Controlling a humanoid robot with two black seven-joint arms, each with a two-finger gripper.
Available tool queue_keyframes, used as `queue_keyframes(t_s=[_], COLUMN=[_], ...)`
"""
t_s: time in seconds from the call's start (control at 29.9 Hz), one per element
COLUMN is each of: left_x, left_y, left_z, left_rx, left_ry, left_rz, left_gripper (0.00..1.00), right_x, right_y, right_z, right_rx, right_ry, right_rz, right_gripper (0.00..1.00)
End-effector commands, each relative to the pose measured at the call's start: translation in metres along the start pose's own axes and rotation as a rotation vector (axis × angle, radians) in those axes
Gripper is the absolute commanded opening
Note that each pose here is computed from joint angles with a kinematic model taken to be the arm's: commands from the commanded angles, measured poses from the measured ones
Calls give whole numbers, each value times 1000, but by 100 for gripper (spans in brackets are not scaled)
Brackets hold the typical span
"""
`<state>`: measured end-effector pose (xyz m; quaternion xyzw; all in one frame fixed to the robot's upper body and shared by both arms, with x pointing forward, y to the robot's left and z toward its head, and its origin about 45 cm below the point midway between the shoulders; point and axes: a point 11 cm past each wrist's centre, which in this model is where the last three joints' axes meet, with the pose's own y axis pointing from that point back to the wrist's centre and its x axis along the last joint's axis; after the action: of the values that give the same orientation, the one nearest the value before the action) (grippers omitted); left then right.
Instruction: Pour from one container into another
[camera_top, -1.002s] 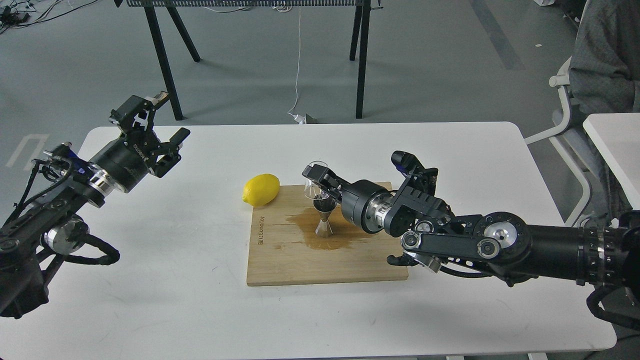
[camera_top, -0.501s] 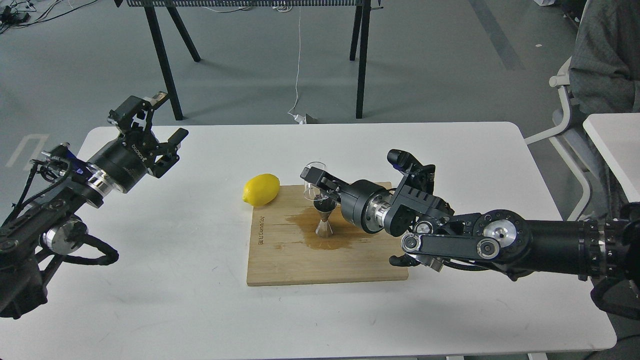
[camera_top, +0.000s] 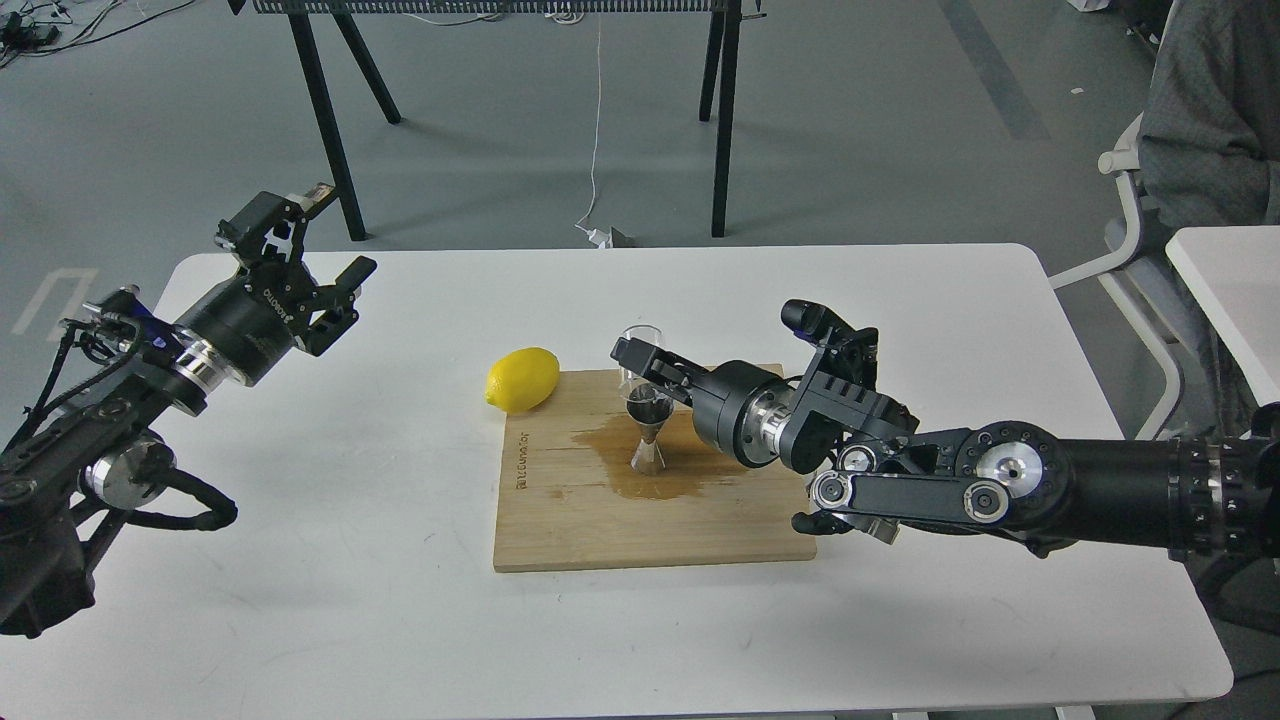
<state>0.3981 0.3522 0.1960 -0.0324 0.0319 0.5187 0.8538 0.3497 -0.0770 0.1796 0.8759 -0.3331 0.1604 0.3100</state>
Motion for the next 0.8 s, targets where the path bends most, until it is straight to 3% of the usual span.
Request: queue_keyframes(t_s=[0.0,0.43,0.77], left_x=[0,2,7], left_y=[0,0,0], left_z=[0,3,9], left_rx=[-1,-7,-47], left_ry=[0,0,47], left_rz=[0,4,38], left_gripper=[93,93,93], right_x=[11,82,152], right_y=[0,14,66], right_z=[-1,-18,47], right_rx=[-7,40,221], right_ry=[-40,-663,-1363], right_rz=[29,197,463], right_gripper=[47,47,48])
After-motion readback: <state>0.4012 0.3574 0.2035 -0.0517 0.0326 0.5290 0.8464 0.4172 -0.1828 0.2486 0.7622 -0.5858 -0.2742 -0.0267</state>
